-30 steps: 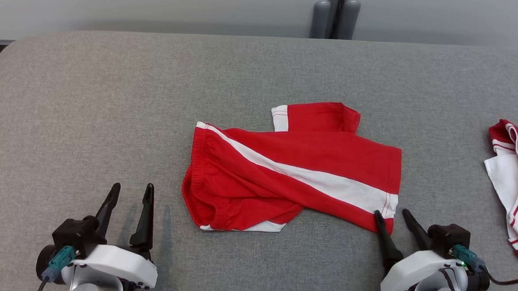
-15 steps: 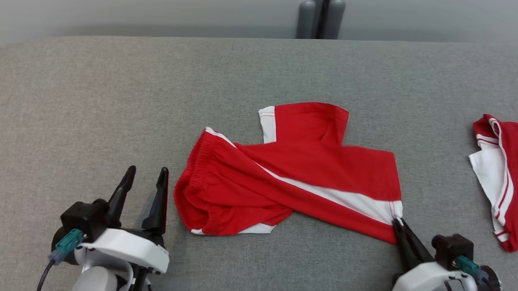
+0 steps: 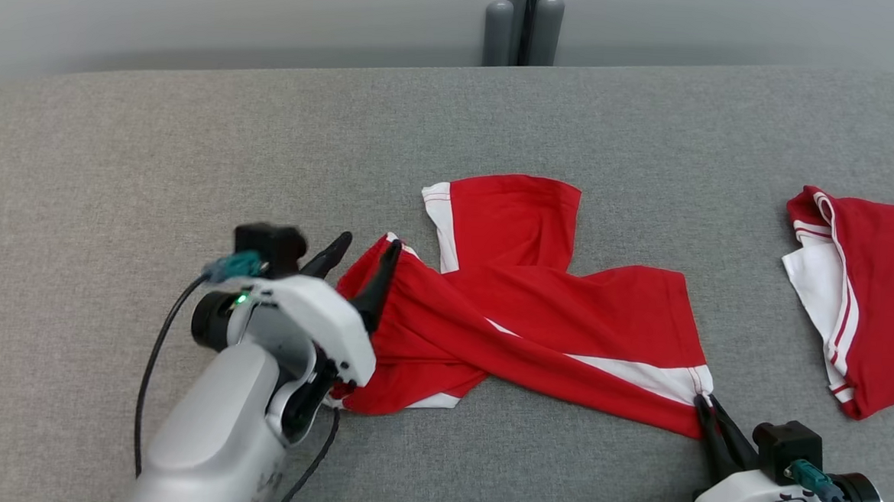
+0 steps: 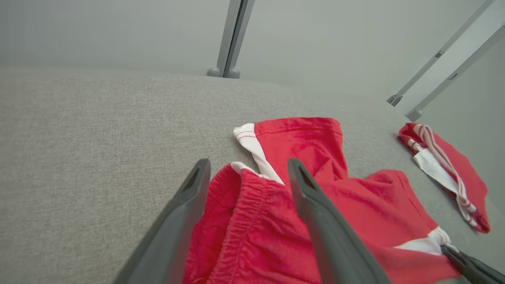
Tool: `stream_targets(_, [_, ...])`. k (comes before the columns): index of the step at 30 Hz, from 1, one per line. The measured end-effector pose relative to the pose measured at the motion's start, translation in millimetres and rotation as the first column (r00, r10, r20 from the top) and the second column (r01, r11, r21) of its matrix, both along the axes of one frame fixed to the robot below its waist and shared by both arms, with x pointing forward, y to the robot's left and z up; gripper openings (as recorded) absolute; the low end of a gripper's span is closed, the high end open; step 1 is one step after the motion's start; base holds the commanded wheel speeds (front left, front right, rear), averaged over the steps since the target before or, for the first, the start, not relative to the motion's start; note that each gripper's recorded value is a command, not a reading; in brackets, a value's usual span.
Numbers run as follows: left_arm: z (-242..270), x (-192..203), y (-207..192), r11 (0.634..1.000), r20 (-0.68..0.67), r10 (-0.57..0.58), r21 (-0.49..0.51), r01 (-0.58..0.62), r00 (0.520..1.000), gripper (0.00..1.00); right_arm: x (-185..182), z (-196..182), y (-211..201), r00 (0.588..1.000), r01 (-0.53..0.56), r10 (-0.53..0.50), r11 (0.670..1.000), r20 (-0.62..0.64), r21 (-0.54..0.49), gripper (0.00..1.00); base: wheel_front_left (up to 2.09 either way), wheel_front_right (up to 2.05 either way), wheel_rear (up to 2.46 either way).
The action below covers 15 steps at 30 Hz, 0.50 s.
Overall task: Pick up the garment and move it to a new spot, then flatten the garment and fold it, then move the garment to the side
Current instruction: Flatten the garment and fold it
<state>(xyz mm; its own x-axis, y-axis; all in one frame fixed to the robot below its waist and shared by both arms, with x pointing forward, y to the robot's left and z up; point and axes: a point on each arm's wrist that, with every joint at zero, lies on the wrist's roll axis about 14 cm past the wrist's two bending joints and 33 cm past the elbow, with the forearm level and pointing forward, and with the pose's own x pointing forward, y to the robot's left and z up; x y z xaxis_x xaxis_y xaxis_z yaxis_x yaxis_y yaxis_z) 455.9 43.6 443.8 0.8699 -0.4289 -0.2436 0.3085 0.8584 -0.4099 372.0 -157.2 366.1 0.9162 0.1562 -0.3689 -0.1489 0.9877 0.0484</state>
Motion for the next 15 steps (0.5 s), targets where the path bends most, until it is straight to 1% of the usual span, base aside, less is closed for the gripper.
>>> stream_targets(3, [-5,5,-11,0.997,-0.076,-0.051,0.060,0.056,0.996,1.00,0,1,3,1.000,-0.002,0.002,1.000,0.002,0.004,0.00,0.00,0.00,0.00])
stream_targets(6, [-6,9,-18,0.992,-0.125,-0.080,0.083,0.091,0.989,1.00,2,1,5,1.000,-0.005,0.005,1.000,0.004,0.007,0.00,0.00,0.00,0.00])
stream_targets(8, [-8,10,-21,0.993,-0.148,-0.084,0.069,0.095,0.985,1.00,3,2,7,1.000,-0.008,0.008,1.000,0.006,0.010,0.00,0.00,0.00,0.00])
stream_targets(9, [-16,8,-22,0.989,-0.189,-0.094,0.096,0.113,0.978,1.00,4,3,8,1.000,-0.010,0.010,1.000,0.009,0.013,0.00,0.00,0.00,0.00])
stream_targets(11, [-20,8,-23,0.991,-0.210,-0.087,0.078,0.106,0.974,1.00,5,3,9,1.000,-0.013,0.013,1.000,0.011,0.014,0.00,0.00,0.00,0.00])
stream_targets(14, [-24,10,-26,0.989,-0.225,-0.090,0.090,0.113,0.970,1.00,7,5,11,1.000,-0.015,0.015,1.000,0.016,0.019,0.00,0.00,0.00,0.00])
stream_targets(15, [-25,11,-26,0.990,-0.226,-0.089,0.088,0.111,0.970,0.97,7,5,11,1.000,-0.016,0.015,1.000,0.017,0.020,0.00,0.00,0.00,0.00])
